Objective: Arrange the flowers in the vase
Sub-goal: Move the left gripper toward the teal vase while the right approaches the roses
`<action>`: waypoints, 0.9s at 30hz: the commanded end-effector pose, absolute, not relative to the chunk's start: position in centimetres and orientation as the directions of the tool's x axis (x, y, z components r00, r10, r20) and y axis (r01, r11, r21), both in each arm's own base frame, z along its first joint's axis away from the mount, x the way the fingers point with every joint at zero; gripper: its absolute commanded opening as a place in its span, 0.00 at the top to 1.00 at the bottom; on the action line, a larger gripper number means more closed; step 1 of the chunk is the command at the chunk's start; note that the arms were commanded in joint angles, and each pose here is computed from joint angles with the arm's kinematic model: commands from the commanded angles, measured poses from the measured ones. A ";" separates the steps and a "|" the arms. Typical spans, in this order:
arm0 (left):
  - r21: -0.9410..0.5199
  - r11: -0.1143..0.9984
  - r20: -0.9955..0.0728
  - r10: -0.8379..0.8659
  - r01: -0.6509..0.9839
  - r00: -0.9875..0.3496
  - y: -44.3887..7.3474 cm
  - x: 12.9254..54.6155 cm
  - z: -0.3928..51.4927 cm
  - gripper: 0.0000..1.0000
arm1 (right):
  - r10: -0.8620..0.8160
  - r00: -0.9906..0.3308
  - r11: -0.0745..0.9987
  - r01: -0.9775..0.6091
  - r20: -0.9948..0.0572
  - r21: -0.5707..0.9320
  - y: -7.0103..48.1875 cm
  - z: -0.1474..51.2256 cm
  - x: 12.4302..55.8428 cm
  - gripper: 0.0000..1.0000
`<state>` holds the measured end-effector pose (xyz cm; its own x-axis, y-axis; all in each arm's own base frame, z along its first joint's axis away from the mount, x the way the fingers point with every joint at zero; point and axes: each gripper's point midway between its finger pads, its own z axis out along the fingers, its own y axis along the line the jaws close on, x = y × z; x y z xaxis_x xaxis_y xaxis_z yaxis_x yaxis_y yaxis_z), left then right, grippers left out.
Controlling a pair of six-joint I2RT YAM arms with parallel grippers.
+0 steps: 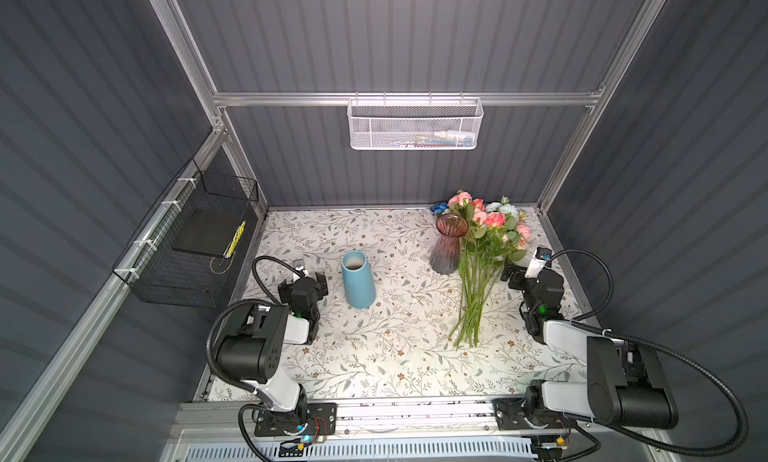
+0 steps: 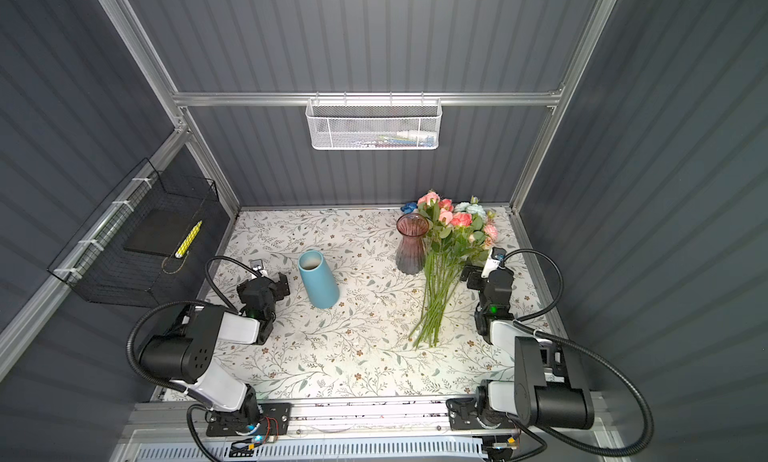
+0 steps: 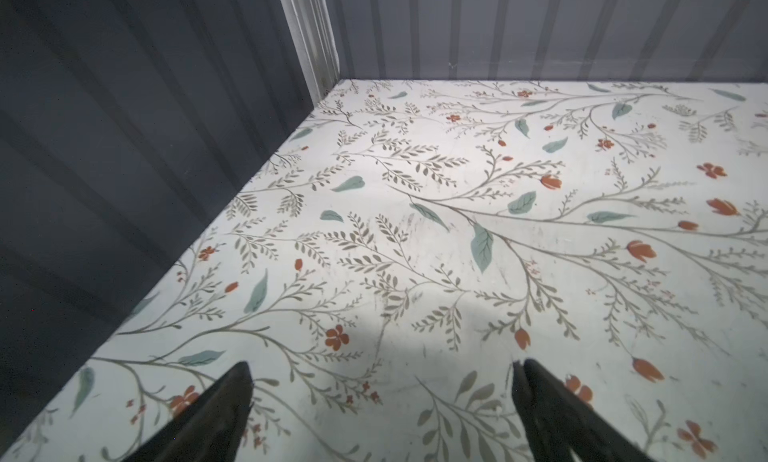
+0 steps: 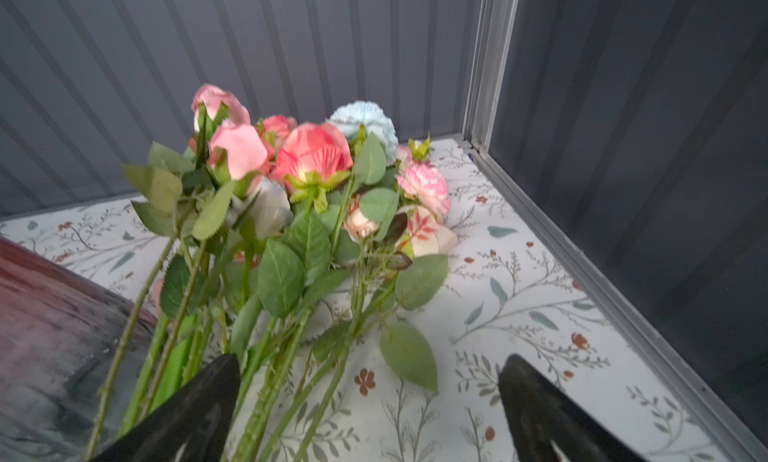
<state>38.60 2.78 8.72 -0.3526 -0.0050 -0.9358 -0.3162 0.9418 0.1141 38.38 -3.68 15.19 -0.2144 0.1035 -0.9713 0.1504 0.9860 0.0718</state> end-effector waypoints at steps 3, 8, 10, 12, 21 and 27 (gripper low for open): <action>0.058 0.894 -0.953 -0.083 -0.444 -0.291 4.6 39.2 14.1 0.00 | 0.163 -0.266 0.968 0.229 -0.950 0.102 -4.8 16.1 37.9 0.01; -0.114 0.824 -0.940 -0.271 -0.555 -0.208 5.5 39.3 18.4 0.00 | 0.242 -0.194 0.930 0.327 -0.951 0.170 -6.2 20.2 36.3 0.01; -0.192 0.812 -0.914 -0.353 -0.550 -0.202 4.9 39.6 19.4 0.00 | 0.368 -0.132 0.843 0.464 -0.921 0.270 -8.1 21.2 35.4 0.01; -0.289 0.794 -0.879 -0.441 -0.534 -0.180 4.1 39.6 20.6 0.00 | 0.475 -0.084 0.770 0.521 -0.876 0.368 -8.7 21.3 34.8 0.01; -0.540 0.715 -0.729 -0.661 -0.444 -0.179 1.1 38.0 24.0 0.00 | 0.776 -0.183 0.627 0.328 -0.604 0.706 -3.8 18.6 36.2 0.01; -0.589 0.802 -0.721 -0.577 -0.098 -0.383 -5.5 39.2 25.5 0.01 | 0.743 -0.393 0.653 0.243 -0.542 0.718 0.0 17.4 37.2 0.01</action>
<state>38.56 -1.16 25.90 -0.2164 -0.6331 -0.7432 -0.2928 0.7683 -0.5692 36.60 -3.23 16.88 -0.2550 0.7633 -0.5936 0.3480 0.6452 0.6801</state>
